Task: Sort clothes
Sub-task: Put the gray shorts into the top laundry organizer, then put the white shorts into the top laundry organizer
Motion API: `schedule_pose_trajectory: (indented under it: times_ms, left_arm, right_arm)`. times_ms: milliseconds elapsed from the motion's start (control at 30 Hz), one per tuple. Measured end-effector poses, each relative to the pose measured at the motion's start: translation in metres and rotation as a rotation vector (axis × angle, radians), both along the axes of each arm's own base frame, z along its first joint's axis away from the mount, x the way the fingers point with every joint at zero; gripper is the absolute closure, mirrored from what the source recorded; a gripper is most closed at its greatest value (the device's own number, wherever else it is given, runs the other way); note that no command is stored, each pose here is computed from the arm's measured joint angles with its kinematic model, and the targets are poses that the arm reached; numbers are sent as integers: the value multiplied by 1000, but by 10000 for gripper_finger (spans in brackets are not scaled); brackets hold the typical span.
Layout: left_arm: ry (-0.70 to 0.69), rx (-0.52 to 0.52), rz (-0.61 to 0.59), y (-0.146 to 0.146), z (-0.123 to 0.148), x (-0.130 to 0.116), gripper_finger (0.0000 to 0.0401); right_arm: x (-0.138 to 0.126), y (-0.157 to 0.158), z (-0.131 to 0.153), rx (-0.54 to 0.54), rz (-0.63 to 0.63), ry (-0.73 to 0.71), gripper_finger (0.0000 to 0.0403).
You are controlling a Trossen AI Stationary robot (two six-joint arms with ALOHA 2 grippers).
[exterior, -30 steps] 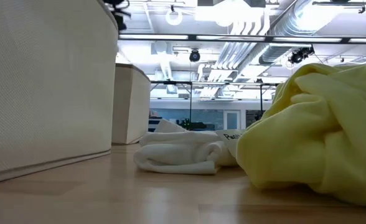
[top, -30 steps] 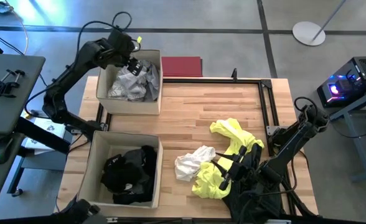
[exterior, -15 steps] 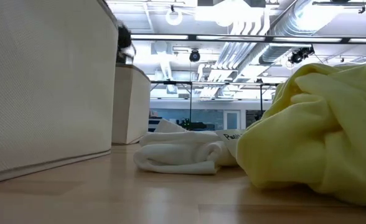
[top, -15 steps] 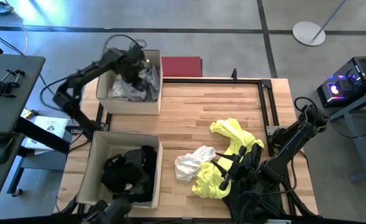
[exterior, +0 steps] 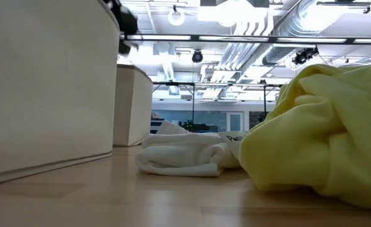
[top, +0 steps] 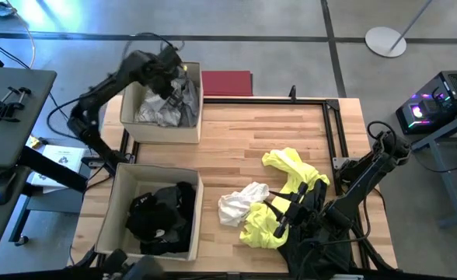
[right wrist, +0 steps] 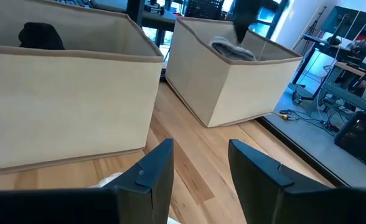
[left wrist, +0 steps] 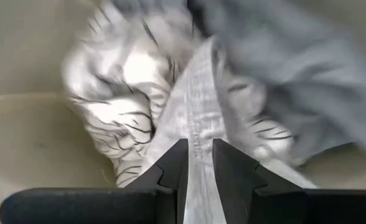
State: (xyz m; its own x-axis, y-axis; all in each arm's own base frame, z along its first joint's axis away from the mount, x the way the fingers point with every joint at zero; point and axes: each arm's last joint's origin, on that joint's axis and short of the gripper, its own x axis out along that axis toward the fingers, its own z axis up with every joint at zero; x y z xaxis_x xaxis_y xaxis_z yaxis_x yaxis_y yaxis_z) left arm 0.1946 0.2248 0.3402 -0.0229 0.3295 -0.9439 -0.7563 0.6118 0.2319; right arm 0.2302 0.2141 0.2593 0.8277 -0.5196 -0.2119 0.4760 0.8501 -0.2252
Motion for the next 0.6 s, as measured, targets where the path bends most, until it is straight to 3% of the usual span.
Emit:
schedule_pose_trajectory:
  times_ms: [133,267,400,600]
  left_arm:
    - [-176,143,-44,-34,56,-6,339]
    - [-405,222,-196,-81,92,-5,339]
    - [-634,269,-453,-134,115,9,339]
    - [-905,333,-843,-203,130,61,339]
  right_arm:
    - [0,0,0,0,0,0,263]
    - [0,0,0,0,0,0,263]
    - [0,0,0,0,0,0,263]
    - [0,-1,0,-6,-7,-4,263]
